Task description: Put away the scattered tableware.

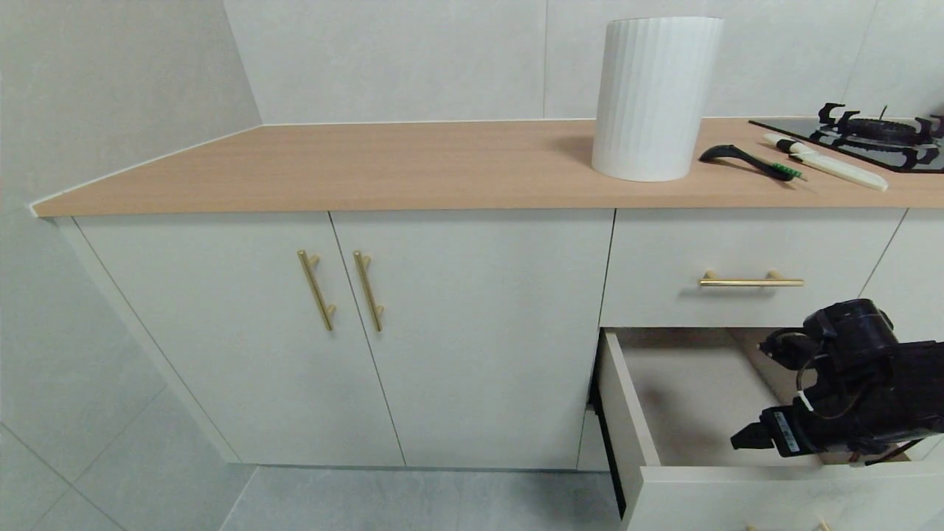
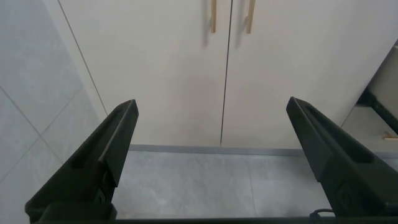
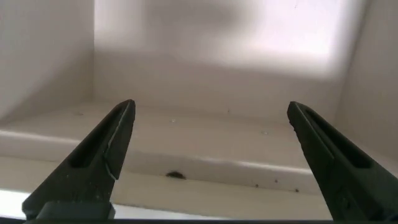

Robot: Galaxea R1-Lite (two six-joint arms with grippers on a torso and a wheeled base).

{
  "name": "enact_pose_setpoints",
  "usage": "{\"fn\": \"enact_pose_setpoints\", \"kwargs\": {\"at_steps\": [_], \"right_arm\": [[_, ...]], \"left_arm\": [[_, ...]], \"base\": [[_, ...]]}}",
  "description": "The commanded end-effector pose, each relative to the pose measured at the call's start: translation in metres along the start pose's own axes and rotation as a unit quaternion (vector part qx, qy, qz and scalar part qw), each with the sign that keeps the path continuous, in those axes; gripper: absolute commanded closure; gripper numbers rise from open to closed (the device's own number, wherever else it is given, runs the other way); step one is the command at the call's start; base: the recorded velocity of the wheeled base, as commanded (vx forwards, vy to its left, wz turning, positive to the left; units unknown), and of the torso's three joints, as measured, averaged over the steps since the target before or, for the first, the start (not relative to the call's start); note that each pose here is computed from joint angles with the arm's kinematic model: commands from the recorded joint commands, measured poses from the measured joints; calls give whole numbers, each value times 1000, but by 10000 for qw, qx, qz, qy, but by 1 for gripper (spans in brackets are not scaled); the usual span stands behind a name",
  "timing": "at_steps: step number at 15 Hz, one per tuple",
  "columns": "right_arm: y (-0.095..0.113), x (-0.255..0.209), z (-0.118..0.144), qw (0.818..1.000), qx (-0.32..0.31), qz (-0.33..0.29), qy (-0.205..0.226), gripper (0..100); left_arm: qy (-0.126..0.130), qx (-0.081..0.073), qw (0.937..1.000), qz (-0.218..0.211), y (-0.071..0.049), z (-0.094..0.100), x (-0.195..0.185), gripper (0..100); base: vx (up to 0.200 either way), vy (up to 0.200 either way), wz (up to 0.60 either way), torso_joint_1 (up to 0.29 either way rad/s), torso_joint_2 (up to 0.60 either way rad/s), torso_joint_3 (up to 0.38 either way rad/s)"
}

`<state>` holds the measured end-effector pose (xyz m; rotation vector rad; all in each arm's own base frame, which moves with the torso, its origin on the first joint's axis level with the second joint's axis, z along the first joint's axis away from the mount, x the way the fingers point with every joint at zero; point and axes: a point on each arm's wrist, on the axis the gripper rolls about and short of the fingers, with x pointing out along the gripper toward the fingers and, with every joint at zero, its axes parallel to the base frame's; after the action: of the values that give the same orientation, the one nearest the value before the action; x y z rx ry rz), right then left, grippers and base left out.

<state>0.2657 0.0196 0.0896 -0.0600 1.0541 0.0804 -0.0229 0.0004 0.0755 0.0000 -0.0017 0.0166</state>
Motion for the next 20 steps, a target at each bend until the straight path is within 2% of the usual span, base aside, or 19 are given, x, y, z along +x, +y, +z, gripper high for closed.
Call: {"fn": "enact_pose_setpoints", "kwargs": {"at_steps": [1, 3, 5, 7, 11, 13, 15, 18, 20], "right_arm": [[1, -17, -10, 10000, -8, 10, 46, 0], [4, -25, -23, 9996, -55, 41, 268, 0], [9, -31, -47, 9983, -159, 97, 550, 0], [9, -35, -64, 9976, -178, 43, 673, 0], [10, -53, -90, 9981, -245, -30, 565, 0], [10, -58, -93, 9986, -236, -69, 465, 0], [10, -64, -86, 9995, -229, -77, 220, 0], [10, -112, -34, 9912, -108, -76, -1317, 0], [9, -145, -7, 9800, -47, -38, -1990, 0]], "left_arm": [[9, 0, 10000, 1, 0, 0, 0, 0], [1, 0, 10000, 1, 0, 0, 0, 0], [1, 0, 10000, 1, 0, 0, 0, 0], [9, 0, 10000, 1, 0, 0, 0, 0], [1, 0, 10000, 1, 0, 0, 0, 0], [9, 0, 10000, 1, 0, 0, 0, 0], [9, 0, 10000, 1, 0, 0, 0, 0], [1, 0, 10000, 1, 0, 0, 0, 0], [9, 0, 10000, 1, 0, 0, 0, 0]], "base": [[0, 0, 0, 0, 0, 0], [0, 0, 0, 0, 0, 0], [0, 0, 0, 0, 0, 0], [0, 0, 0, 0, 0, 0], [0, 0, 0, 0, 0, 0], [0, 0, 0, 0, 0, 0], [0, 0, 0, 0, 0, 0], [0, 0, 0, 0, 0, 0], [0, 0, 0, 0, 0, 0]]}}
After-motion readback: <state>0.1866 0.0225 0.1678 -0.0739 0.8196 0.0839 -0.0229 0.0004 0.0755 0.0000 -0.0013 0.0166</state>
